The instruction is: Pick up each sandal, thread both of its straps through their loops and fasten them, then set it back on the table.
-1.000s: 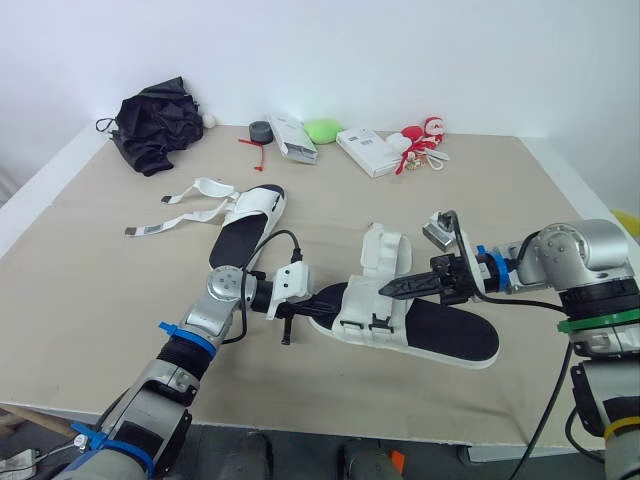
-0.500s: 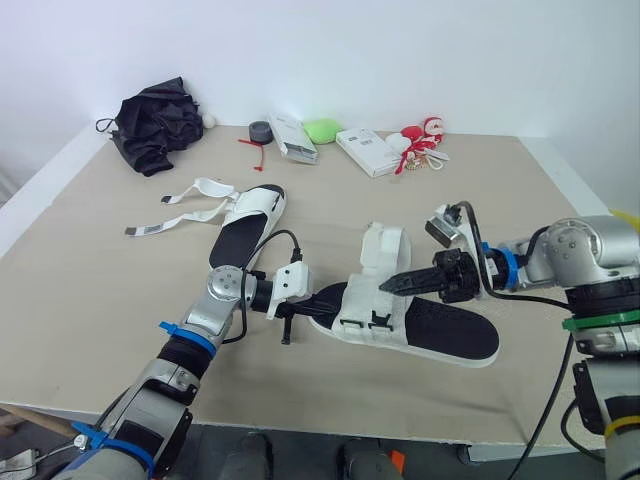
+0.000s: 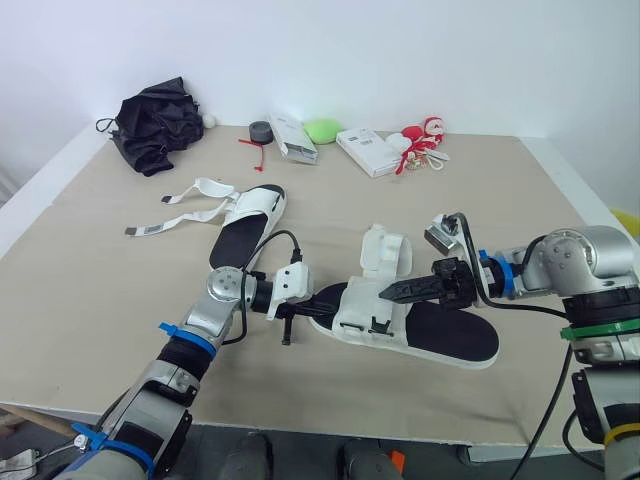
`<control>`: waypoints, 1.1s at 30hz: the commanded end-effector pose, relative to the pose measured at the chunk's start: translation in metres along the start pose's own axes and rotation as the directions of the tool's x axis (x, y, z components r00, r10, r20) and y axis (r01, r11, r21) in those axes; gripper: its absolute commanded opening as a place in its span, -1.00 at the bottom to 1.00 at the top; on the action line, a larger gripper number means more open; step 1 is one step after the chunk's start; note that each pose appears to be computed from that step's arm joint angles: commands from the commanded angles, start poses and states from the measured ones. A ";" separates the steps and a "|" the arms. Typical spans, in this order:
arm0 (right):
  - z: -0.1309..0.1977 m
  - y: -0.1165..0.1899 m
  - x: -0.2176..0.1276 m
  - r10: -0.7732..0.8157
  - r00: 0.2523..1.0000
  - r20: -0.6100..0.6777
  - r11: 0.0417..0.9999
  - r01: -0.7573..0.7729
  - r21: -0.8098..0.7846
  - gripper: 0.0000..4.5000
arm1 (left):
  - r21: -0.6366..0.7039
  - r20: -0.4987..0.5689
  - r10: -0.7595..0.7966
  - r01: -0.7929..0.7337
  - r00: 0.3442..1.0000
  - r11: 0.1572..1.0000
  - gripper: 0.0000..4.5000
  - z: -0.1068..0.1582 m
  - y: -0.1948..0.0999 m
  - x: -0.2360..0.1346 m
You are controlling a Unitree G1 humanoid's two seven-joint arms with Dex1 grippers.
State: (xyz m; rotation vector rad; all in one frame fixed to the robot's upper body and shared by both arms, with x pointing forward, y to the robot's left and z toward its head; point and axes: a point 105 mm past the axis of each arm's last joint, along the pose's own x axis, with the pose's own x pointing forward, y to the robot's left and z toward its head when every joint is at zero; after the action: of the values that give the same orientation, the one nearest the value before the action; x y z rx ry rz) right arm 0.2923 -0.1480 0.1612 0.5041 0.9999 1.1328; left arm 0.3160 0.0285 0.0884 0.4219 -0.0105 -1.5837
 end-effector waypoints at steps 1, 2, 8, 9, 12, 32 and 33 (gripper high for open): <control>-0.001 0.001 0.000 -0.019 1.000 -0.018 0.999 0.019 -0.032 -0.99 | -0.134 -0.131 -0.060 0.043 0.990 0.990 -1.00 -0.042 -0.022 0.000; -0.003 -0.001 0.000 -0.029 0.999 -0.021 0.999 0.028 -0.037 -0.99 | -0.134 -0.130 -0.060 0.043 0.990 0.990 -1.00 -0.042 -0.022 0.000; -0.004 -0.002 -0.006 -0.050 0.998 -0.026 0.997 0.048 -0.061 -0.99 | -0.136 -0.130 -0.062 0.044 0.990 0.990 -1.00 -0.042 -0.023 0.000; -0.004 -0.003 -0.007 -0.055 0.998 -0.027 0.996 0.054 -0.065 -0.99 | -0.136 -0.130 -0.062 0.044 0.990 0.990 -1.00 -0.042 -0.023 0.000; -0.004 -0.003 -0.010 -0.062 0.998 -0.024 0.995 0.060 -0.073 -0.99 | -0.136 -0.128 -0.061 0.044 0.990 0.990 -1.00 -0.042 -0.022 0.001; 0.005 0.016 -0.007 0.071 0.997 0.030 0.997 -0.070 -0.020 -0.99 | -0.140 -0.123 -0.064 0.046 0.990 0.989 -1.00 -0.041 -0.020 0.003; 0.001 0.014 -0.005 0.067 0.998 0.020 0.998 -0.067 -0.015 -0.99 | -0.140 -0.123 -0.064 0.046 0.990 0.989 -1.00 -0.041 -0.020 0.003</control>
State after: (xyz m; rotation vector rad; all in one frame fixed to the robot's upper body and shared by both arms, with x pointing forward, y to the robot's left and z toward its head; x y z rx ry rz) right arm 0.2915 -0.1494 0.1676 0.5686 0.9843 1.1550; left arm 0.3175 0.0278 0.0887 0.4169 -0.0051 -1.5861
